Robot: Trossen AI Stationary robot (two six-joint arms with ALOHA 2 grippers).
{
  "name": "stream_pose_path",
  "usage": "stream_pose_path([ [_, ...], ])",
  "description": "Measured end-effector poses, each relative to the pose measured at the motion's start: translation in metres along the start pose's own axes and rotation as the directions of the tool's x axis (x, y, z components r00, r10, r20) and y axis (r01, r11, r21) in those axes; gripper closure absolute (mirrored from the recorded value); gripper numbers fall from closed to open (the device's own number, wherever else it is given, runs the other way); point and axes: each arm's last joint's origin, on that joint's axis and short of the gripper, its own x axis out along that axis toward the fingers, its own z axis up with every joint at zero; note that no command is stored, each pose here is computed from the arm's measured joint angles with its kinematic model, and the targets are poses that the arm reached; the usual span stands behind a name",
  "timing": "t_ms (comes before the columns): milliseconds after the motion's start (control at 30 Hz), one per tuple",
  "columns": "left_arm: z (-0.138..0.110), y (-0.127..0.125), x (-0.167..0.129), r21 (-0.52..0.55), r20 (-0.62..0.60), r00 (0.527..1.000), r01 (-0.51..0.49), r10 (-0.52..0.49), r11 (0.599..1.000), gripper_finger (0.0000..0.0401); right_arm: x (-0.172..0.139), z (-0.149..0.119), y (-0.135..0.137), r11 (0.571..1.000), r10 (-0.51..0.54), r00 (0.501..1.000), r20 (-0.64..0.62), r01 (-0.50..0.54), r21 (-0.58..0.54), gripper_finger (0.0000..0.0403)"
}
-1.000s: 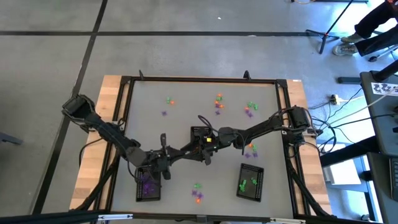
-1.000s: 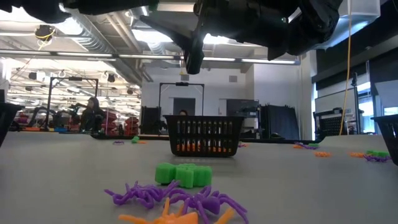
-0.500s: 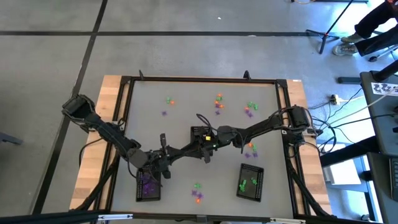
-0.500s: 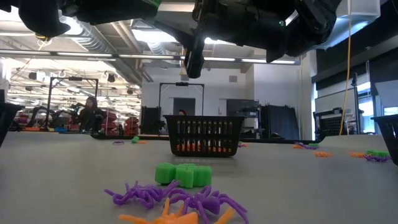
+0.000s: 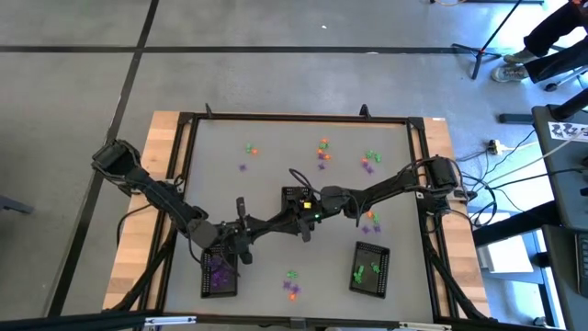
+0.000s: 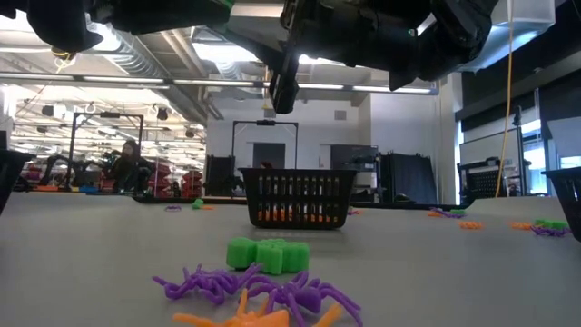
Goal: Sort Halloween decoration
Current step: Put the green skeleton toy into the bottom right black bin
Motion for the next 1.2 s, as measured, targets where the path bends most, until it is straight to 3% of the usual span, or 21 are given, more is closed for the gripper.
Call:
stream_pose_path([
  [133, 0.0, 0.001, 0.0, -0.081, -0.012, 1.0, -0.019, 0.018, 0.997, 0.04, 0.0, 0.0, 0.0, 1.0, -0.004, 1.0, 0.002, 0.004, -0.004, 0.0249],
  [267, -0.001, 0.003, 0.0, -0.23, -0.044, 0.997, -0.077, 0.069, 0.97, 0.04, 0.0, 0.001, -0.001, 0.994, -0.025, 0.999, 0.019, 0.027, -0.109, 0.0249],
  [433, 0.002, 0.008, -0.001, -0.448, -0.048, 0.993, -0.114, 0.103, 0.887, 0.04, 0.0, -0.003, -0.003, 0.943, -0.06, 0.998, 0.014, 0.061, -0.326, 0.0249],
  [633, -0.002, 0.002, -0.001, -0.613, -0.027, 1.0, -0.013, -0.005, 0.79, 0.04, 0.0, -0.003, -0.005, 0.871, -0.097, 0.995, 0.032, 0.1, -0.481, 0.0249],
  [800, -0.008, -0.005, -0.004, -0.661, -0.07, 0.995, 0.004, -0.067, 0.75, 0.04, 0.0, -0.005, -0.007, 0.855, -0.124, 0.992, 0.002, 0.108, -0.508, 0.0249],
  [967, -0.011, -0.008, -0.004, -0.655, -0.093, 0.992, 0.007, -0.09, 0.756, 0.04, -0.001, -0.011, -0.013, 0.856, -0.178, 0.983, -0.052, 0.129, -0.5, 0.0249],
  [1200, -0.013, -0.011, -0.005, -0.665, -0.086, 0.983, 0.063, -0.16, 0.744, 0.04, -0.001, -0.01, -0.011, 0.859, -0.146, 0.988, -0.053, 0.1, -0.503, 0.0249],
])
